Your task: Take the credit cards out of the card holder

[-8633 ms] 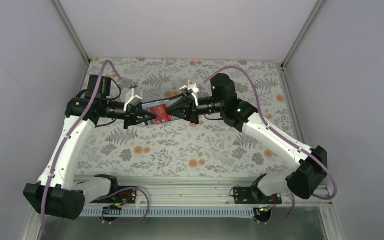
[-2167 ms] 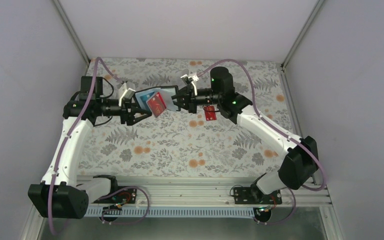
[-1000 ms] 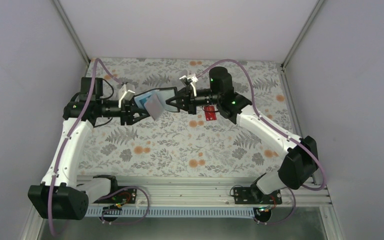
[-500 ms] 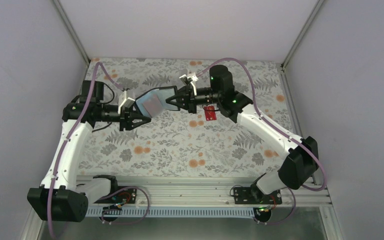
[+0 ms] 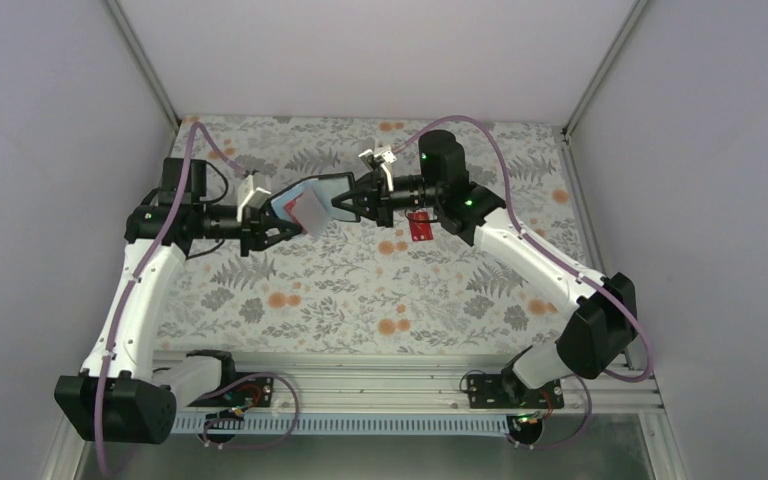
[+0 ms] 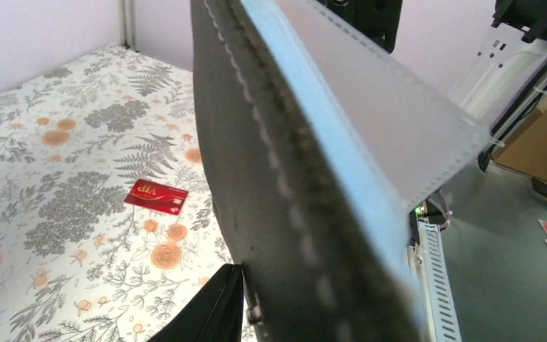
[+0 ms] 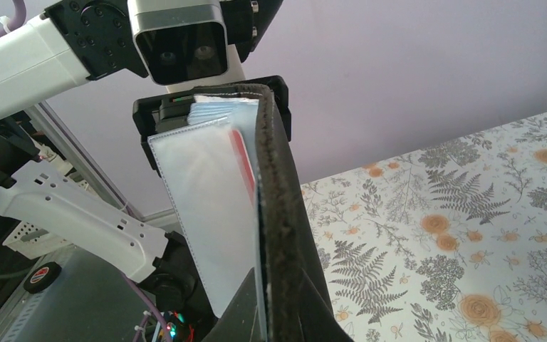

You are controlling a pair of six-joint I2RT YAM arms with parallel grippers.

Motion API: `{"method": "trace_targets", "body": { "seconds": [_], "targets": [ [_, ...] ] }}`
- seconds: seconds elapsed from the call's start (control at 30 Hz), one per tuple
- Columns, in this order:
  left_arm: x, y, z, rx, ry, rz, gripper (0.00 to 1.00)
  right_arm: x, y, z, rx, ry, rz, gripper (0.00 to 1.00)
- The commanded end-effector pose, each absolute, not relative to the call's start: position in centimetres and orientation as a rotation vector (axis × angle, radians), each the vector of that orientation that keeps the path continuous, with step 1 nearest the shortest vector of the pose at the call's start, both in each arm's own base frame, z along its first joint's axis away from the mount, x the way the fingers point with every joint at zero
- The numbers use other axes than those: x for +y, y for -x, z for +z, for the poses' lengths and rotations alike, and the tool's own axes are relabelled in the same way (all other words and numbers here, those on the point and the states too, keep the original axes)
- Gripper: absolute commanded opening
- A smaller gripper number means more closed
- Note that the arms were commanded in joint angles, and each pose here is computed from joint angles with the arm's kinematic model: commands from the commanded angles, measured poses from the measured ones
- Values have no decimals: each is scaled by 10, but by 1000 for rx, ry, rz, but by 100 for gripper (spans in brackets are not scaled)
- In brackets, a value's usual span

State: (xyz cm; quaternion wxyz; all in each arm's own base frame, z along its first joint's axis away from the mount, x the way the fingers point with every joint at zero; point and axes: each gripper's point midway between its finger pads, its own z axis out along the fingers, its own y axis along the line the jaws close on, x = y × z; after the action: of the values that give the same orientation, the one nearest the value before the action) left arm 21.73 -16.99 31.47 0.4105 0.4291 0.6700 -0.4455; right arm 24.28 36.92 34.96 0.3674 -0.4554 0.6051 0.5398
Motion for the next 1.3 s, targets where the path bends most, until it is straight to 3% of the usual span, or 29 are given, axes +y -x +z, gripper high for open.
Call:
{"method": "trace_targets", "body": {
  "seconds": [0.0,0.1,0.33,0.4,0.47,0.6,0.67,0.7,0.83,0.97,1.07,1.27],
  "targets": [
    [-169,-228,315,1703,-1048,-1092,26,369,-237,370,1479,1189,1390,4],
    [-166,-237,309,1749,-1013,-1053,25,369,-235,372,1470,1195,1404,4],
    [-162,-247,306,1789,-978,-999,3,373,-224,364,1450,1268,1446,5],
    [-157,-255,303,1833,-948,-941,2,370,-245,355,1545,1186,1347,20],
    [-133,-286,286,1981,-814,-708,2,347,-292,342,1698,965,1205,32],
    [-11,-349,237,2293,-415,205,2,275,-366,310,1961,498,998,32],
    [15,-352,228,2334,-383,510,2,271,-367,303,1984,474,966,32],
    [14,-353,228,2329,-391,536,2,278,-359,305,1963,515,1006,32],
    [-10,-355,226,2339,-439,382,2,341,-285,335,1710,892,1174,29],
    [-123,-317,240,2245,-776,-451,3,383,-203,364,1388,1207,1430,29],
    [-157,-292,266,2128,-885,-747,2,393,-208,364,1398,1180,1479,26],
    [-176,-262,284,1984,-1009,-946,2,410,-246,336,1588,1048,1451,22]
  ]
}}
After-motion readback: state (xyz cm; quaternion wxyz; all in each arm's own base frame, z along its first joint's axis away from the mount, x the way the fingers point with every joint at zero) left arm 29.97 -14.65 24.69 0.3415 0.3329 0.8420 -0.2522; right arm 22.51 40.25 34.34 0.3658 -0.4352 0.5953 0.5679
